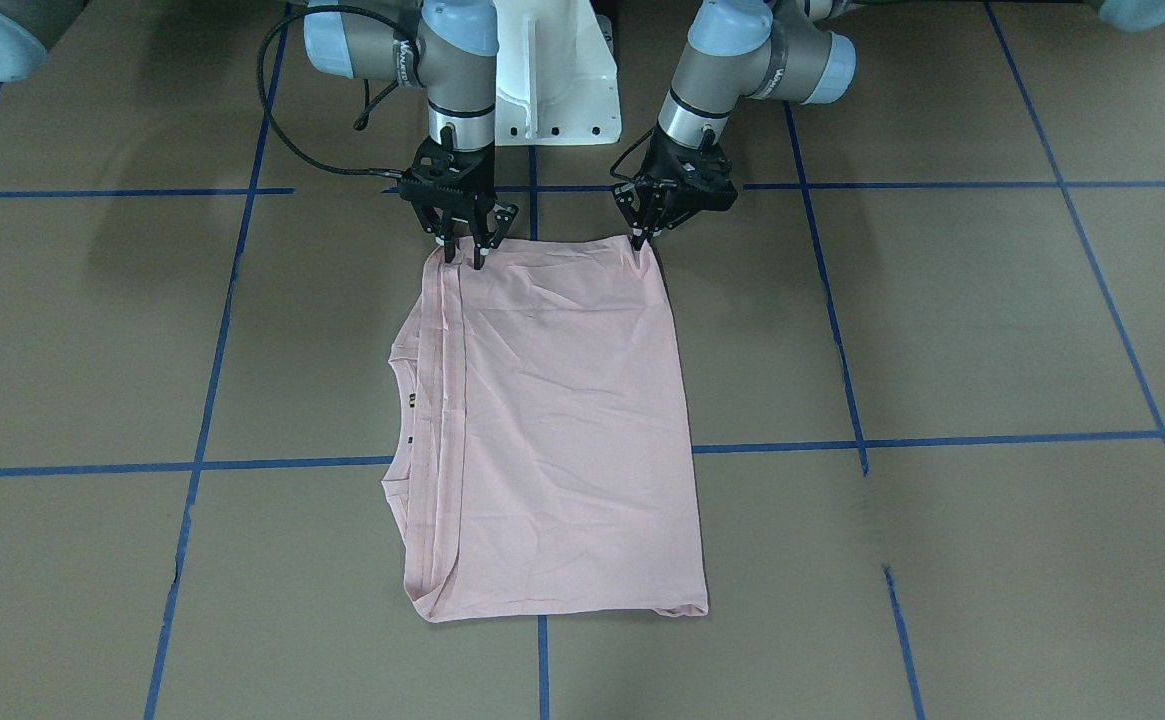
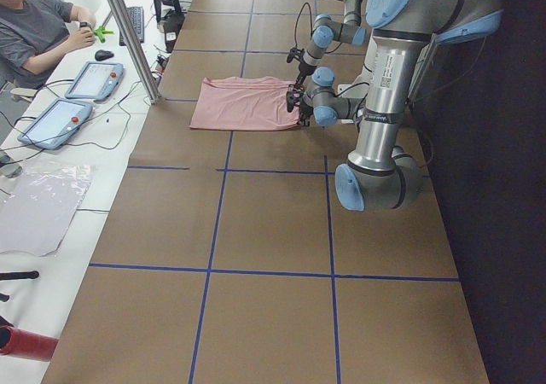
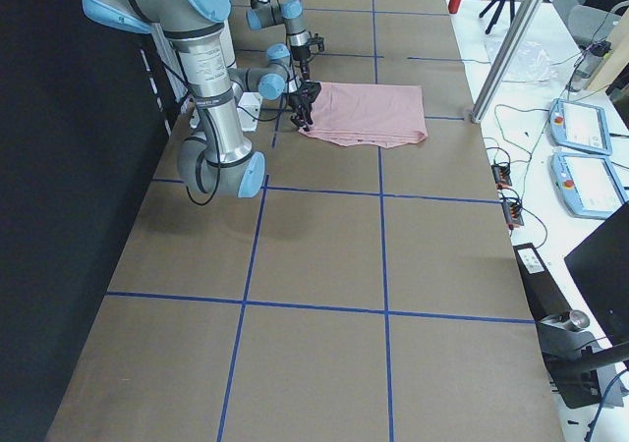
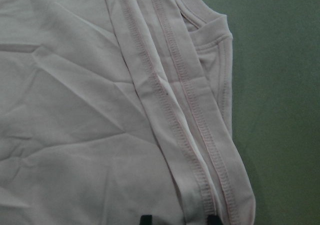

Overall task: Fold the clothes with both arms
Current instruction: 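Grasp the shirt's near edge with both grippers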

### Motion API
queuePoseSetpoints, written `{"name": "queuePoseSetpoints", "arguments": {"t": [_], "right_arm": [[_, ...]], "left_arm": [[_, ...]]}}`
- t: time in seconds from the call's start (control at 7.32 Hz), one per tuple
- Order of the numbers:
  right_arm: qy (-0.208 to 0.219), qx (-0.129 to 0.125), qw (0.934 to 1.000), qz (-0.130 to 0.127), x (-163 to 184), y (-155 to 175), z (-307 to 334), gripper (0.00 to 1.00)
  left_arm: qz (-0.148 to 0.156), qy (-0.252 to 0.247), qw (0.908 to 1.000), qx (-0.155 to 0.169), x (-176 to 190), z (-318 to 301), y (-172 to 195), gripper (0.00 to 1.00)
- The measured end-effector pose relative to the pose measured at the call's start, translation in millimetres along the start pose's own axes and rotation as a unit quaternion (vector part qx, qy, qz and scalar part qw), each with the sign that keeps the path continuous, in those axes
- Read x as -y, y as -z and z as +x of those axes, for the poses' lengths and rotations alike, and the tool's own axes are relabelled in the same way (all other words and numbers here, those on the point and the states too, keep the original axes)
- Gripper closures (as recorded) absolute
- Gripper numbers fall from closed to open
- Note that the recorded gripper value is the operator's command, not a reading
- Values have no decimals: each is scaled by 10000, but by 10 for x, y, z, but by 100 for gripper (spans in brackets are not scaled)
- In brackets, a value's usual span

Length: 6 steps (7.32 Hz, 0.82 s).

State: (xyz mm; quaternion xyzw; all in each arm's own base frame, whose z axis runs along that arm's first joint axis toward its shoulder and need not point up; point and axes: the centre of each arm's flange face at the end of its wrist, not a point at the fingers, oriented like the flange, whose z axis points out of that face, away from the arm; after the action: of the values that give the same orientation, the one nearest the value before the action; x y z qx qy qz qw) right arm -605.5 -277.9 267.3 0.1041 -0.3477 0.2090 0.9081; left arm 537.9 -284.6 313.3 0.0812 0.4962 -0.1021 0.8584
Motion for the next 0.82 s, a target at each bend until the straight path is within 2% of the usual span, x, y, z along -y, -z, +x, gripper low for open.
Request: {"name": "queuePoseSetpoints", "arguments": {"t": [0.14,0.82], "right_arm": [[0,0,10000,0,-3,-2,0,100],[-180,95,9998,-20,2,67,-61,100]], "left_arm": [[1,0,10000,0,0,0,0,100],[-2,-8,10000,4,-1,-2,-3,100]]}}
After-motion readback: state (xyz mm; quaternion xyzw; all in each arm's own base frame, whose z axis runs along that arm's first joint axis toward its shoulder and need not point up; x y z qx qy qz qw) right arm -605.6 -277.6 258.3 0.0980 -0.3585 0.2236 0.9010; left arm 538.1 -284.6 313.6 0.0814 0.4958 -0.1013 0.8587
